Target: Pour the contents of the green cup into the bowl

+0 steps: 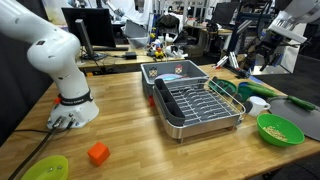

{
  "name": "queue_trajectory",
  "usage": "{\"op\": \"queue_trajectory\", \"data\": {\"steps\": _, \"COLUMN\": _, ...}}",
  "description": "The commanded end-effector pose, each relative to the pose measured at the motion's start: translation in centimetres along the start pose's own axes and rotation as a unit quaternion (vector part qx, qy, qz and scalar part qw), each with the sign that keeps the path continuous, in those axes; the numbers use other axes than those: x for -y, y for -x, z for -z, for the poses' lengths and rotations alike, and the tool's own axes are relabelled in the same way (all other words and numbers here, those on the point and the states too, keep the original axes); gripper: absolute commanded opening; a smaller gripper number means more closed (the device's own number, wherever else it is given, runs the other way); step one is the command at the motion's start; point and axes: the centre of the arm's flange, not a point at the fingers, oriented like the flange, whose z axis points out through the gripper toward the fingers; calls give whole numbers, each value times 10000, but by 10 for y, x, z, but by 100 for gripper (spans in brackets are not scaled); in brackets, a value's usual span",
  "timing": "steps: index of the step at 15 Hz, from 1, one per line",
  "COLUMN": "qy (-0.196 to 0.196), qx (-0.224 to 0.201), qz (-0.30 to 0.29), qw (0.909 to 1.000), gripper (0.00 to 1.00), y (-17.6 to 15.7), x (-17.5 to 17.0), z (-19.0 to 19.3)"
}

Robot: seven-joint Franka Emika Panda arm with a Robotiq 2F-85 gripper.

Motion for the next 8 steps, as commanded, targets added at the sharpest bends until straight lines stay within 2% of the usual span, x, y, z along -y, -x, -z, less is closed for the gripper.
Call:
{"op": "queue_trajectory", "data": {"steps": 1, "qy": -41, "qx": -71, "qz": -942, "qw": 9955, "gripper": 100, "y": -33, "x": 0, "z": -5}}
{"op": "queue_trajectory", "data": {"steps": 4, "qy": 116, "qx": -80, "qz": -1369, "qw": 9905, "gripper": 100, "y": -50, "x": -8, "z": -14}}
{"op": "queue_trajectory", "data": {"steps": 5, "qy": 55, "qx": -112, "qz": -1174, "qw": 9930, "gripper": 100, "y": -37, "x": -14, "z": -17}}
{"op": "queue_trajectory", "data": {"steps": 8, "qy": 66, "qx": -130, "qz": -1305, "qw": 9913, "gripper": 100, "y": -44, "x": -13, "z": -19}}
